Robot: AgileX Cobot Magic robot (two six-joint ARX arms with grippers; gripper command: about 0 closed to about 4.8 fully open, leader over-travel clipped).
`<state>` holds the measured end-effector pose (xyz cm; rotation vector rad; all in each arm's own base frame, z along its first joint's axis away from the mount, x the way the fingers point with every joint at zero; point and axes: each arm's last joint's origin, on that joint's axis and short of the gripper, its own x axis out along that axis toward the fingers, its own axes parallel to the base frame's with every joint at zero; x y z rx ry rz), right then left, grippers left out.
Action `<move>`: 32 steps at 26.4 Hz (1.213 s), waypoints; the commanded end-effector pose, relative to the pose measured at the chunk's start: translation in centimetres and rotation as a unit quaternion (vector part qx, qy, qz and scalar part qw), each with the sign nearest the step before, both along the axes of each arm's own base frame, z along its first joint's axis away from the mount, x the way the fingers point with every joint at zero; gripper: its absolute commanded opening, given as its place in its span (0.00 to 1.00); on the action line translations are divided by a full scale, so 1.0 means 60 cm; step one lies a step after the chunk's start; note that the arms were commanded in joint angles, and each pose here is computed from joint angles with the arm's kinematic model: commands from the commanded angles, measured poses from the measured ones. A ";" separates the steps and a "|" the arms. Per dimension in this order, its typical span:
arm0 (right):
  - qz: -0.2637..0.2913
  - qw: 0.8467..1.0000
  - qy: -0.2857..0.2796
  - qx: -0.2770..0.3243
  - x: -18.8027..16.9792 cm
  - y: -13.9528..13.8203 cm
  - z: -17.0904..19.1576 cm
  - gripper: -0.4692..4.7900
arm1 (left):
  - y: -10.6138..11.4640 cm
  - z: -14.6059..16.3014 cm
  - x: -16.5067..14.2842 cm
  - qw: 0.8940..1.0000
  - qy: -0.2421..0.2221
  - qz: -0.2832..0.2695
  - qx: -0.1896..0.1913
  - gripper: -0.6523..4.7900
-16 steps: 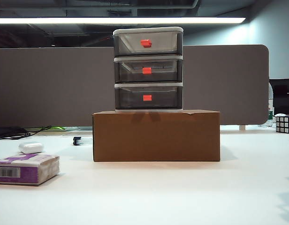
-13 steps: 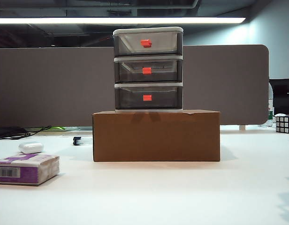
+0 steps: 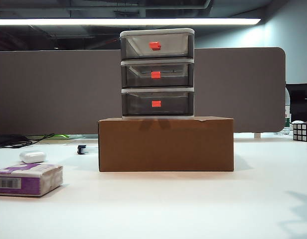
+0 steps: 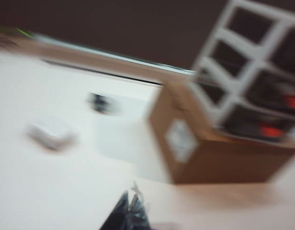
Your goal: Open the third layer of the drawer on the table, pick up a pack of napkins on the table and put it in, and finally close the drawer.
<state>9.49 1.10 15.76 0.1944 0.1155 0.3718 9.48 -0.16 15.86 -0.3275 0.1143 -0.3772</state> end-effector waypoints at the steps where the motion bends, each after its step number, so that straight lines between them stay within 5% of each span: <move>1: 0.088 0.995 0.016 0.045 -0.003 0.008 -0.002 0.08 | -0.009 0.006 -0.005 0.992 0.027 -0.096 -0.071 0.11; 5: 0.113 0.992 0.013 0.059 -0.005 0.010 0.002 0.08 | -0.018 0.006 -0.005 0.990 0.038 -0.106 -0.090 0.13; 9: 0.128 0.987 -0.018 0.098 -0.005 0.011 0.020 0.08 | -0.029 0.011 -0.001 0.977 0.066 -0.027 -0.202 0.15; 10: 0.129 0.986 -0.025 0.100 -0.006 0.011 0.023 0.08 | -0.033 0.011 -0.001 0.977 0.065 -0.021 -0.204 0.15; 15: 0.160 0.979 -0.038 0.120 -0.009 0.014 0.034 0.08 | -0.067 0.014 -0.013 0.978 0.056 -0.108 -0.168 0.15; 24: 0.163 0.982 -0.061 0.071 -0.020 0.029 0.077 0.08 | -0.130 0.023 -0.030 0.991 0.001 -0.106 -0.086 0.18; 27: 0.160 0.984 -0.054 0.053 -0.012 0.036 0.094 0.08 | -0.159 0.037 -0.018 0.992 0.006 -0.118 -0.054 0.34; 32: 0.186 0.982 -0.030 0.034 0.010 0.051 0.111 0.08 | -0.215 0.061 0.021 0.992 -0.006 -0.123 0.014 0.40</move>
